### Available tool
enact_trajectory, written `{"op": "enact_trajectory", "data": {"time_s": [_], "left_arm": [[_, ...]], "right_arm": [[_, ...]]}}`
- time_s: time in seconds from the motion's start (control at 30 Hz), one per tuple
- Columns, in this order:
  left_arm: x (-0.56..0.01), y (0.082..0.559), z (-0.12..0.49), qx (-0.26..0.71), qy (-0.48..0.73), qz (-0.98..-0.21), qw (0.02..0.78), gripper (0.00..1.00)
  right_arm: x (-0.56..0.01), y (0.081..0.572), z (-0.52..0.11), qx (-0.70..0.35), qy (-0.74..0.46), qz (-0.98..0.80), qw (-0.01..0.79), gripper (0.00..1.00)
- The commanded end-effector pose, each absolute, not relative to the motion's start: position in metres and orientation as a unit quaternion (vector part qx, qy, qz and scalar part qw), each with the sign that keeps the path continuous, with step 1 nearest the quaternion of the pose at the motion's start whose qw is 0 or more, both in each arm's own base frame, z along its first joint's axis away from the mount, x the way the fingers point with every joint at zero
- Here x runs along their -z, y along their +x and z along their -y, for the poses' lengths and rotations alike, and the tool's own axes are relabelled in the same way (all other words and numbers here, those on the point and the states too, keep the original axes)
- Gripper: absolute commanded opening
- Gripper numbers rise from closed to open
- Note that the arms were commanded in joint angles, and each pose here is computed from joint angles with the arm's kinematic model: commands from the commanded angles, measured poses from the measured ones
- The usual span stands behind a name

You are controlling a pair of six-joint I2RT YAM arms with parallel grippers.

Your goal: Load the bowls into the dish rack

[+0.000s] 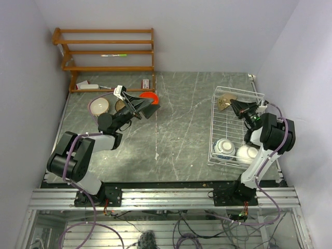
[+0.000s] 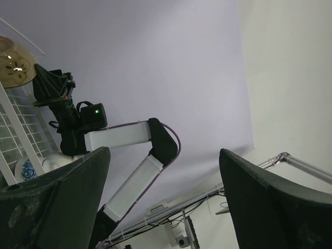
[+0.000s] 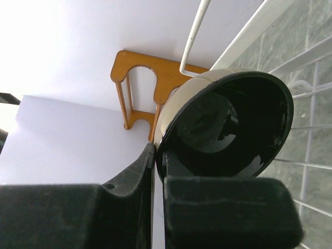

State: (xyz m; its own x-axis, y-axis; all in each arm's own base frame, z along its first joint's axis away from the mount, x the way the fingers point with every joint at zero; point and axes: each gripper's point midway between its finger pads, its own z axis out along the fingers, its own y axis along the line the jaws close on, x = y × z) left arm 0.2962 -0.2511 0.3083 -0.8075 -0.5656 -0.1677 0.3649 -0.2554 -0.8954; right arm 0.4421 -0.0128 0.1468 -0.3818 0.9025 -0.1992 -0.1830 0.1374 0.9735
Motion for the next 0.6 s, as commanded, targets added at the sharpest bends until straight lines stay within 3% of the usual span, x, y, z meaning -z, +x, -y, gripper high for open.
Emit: {"op": "enact_trajectory", "data": {"time_s": [0.0,0.23,0.57], "left_arm": [[-0.345,0.276,0.242,0.81,-0.015,-0.472,0.349,0.96],[-0.346,0.276,0.242,0.81,-0.015,-0.47,0.351,0.96],[-0.34,0.277,0.243,0.808,-0.017,-0.477,0.345,0.96]], "right_arm": [[-0.125,0.427,0.019,-0.549,0.318,-0.626,0.454,0.06],[-0.104,0.432,0.035,-0.458,0.362,-0.688,0.431,0.27],[-0.086,0.422,0.045,-0.4,0.399,-0.718,0.405,0.31]]}}
